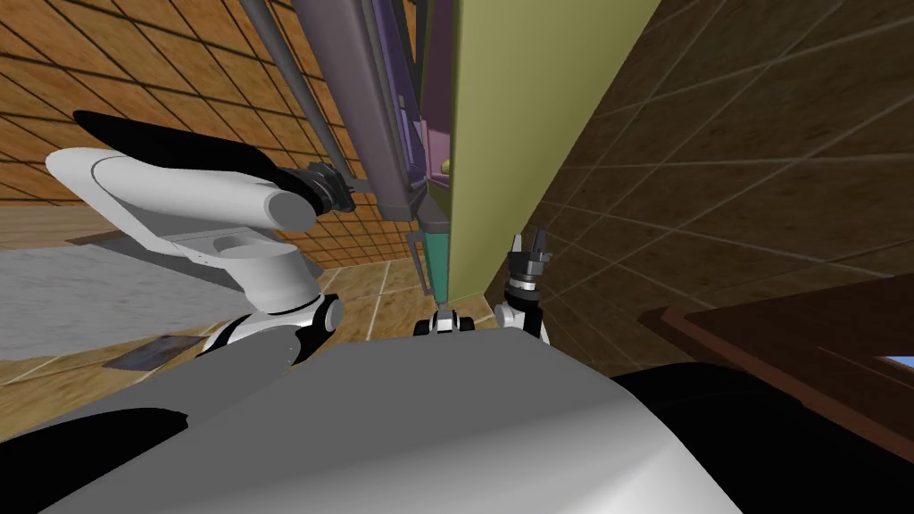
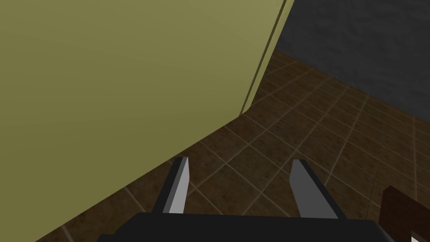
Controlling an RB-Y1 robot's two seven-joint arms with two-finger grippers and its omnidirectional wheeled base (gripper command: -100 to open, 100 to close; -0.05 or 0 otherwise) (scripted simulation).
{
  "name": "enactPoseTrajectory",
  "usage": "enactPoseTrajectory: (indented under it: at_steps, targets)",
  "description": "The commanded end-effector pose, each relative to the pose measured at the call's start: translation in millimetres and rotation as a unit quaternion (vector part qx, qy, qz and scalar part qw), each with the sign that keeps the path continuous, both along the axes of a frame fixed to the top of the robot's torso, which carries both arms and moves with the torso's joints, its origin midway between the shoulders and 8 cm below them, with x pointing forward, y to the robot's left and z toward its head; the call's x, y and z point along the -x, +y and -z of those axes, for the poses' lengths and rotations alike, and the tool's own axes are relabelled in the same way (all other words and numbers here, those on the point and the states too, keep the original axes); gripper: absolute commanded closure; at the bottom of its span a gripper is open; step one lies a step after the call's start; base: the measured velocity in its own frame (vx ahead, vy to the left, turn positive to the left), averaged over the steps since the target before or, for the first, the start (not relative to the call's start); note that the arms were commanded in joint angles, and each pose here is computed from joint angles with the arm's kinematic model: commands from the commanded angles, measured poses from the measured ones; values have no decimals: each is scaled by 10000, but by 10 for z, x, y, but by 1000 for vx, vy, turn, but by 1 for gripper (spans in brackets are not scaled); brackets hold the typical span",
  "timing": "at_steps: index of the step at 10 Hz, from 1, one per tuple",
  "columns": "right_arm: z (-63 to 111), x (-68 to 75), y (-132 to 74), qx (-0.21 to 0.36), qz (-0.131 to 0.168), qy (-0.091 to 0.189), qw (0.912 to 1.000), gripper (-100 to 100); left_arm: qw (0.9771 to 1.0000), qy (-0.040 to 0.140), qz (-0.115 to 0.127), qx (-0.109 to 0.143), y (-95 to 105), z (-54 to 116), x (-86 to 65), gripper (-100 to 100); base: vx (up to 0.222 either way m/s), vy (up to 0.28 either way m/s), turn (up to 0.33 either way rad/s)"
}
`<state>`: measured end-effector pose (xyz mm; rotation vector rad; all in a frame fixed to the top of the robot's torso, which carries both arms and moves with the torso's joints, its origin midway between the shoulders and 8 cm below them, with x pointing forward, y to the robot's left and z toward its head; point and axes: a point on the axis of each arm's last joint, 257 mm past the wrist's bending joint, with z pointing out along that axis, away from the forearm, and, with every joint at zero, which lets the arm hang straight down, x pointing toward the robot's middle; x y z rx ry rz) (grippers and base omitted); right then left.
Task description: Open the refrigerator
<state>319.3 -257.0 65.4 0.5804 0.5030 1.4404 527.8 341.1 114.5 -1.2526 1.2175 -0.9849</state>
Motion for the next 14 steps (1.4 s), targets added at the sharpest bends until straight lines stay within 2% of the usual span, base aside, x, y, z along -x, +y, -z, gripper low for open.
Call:
enactPoseTrajectory:
  at_steps: [1, 2, 4, 5, 6, 7, 8, 9, 10, 11, 13, 14]
  targets:
    - [0, 0, 0, 0, 0, 0, 10000, 0, 9998, 134, -150, 34, 229, 124, -139, 100, -88, 132, -235]
    - [1, 0, 0, -1, 0, 1, 10000, 0, 9995, -37, -315, -79, 510, -30, -123, 100, -160, 195, -319]
    - [0, 0, 0, 0, 0, 1, 10000, 0, 9991, 151, -385, 16, 610, 128, -212, 100, -108, 165, -251]
    - [1, 0, 0, -1, 1, 1, 10000, 0, 9984, -63, -547, -92, 896, -50, -178, 100, -159, 165, -298]
    - [0, 0, 0, 0, 0, 0, 10000, 0, 9982, 84, -596, -20, 968, 71, -230, 100, -189, 207, -393]
    - [0, 0, 0, 0, 0, 1, 10000, 0, 9980, 153, -620, 14, 1001, 128, -253, 100, -79, 163, -222]
    - [1, 0, 0, 0, 1, 2, 10000, 0, 9969, 22, -788, -79, 1285, -8, -197, 100, -118, 156, -297]
    - [0, 0, 0, 0, 0, 1, 10000, 0, 9966, 37, -821, -30, 1347, 35, -232, 100, -173, 182, -376]
    - [1, 0, 0, 0, 0, 1, 10000, 0, 9962, 142, -855, 26, 1397, 126, -262, 100, -127, 148, -155]
    - [1, 0, -1, 0, 1, 2, 10000, 0, 9947, -48, -1030, -58, 1694, -44, -182, 100, -201, 201, -298]
    - [1, 0, 0, 0, 1, 2, 10000, 0, 9940, 116, -1090, 51, 1796, 121, -240, 100, -144, 158, -285]
    - [1, 0, -1, 0, 1, 2, 10000, 0, 9920, -113, -1260, -42, 2081, -78, -132, 100, -194, 111, -335]
